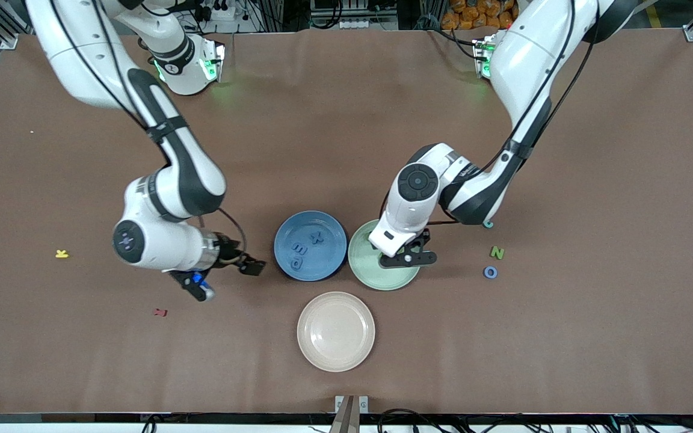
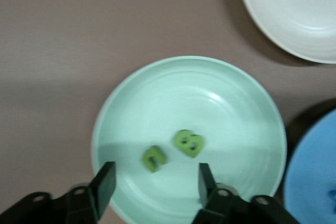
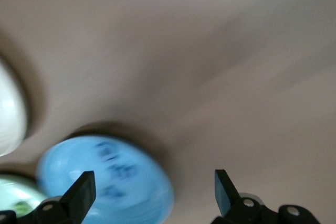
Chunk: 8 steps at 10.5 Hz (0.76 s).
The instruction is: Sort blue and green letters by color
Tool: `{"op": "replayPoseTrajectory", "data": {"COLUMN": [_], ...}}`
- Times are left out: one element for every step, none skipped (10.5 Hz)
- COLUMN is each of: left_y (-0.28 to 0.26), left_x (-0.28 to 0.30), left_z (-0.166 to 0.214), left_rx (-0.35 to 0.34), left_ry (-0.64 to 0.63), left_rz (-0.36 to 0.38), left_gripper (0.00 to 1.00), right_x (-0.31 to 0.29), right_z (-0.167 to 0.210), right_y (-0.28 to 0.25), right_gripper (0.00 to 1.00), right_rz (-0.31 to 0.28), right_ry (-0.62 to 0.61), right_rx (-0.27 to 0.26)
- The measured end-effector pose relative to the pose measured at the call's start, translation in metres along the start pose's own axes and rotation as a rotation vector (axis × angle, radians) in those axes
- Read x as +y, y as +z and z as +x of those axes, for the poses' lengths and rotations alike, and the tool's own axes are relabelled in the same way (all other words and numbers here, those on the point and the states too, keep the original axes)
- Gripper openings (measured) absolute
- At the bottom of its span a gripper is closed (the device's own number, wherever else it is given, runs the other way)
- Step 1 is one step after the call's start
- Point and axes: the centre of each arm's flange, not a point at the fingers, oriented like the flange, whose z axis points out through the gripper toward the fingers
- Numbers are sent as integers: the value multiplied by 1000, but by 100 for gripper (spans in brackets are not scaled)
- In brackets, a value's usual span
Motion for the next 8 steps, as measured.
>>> {"op": "replayPoseTrajectory", "data": {"left_y": [-14,-29,-40,-43,-42,-39,-33,-23], "left_x": [-14,-33,-58,-90,-125,-160,-191,-219], "left_z": [2,5,11,18,24,30,33,31], "left_rx": [-38,-71,-88,-103,-118,-107,-84,-67], "left_ry": [13,37,71,121,175,240,297,341], "left_rz": [64,117,150,171,182,167,143,120], "left_gripper": [82,98,100,100,100,100,100,100], "right_x": [32,65,95,123,147,167,184,200], "right_z": [29,56,78,93,100,101,100,97], "right_y": [-10,-21,-28,-32,-36,-40,-43,-41], "right_gripper": [100,100,100,100,100,100,100,100], "right_rz": [-57,-94,-106,-106,-113,-146,-190,-230], "right_ry": [-59,-103,-160,-217,-258,-296,-329,-378], "right_rx": [12,15,11,6,16,45,93,143]}}
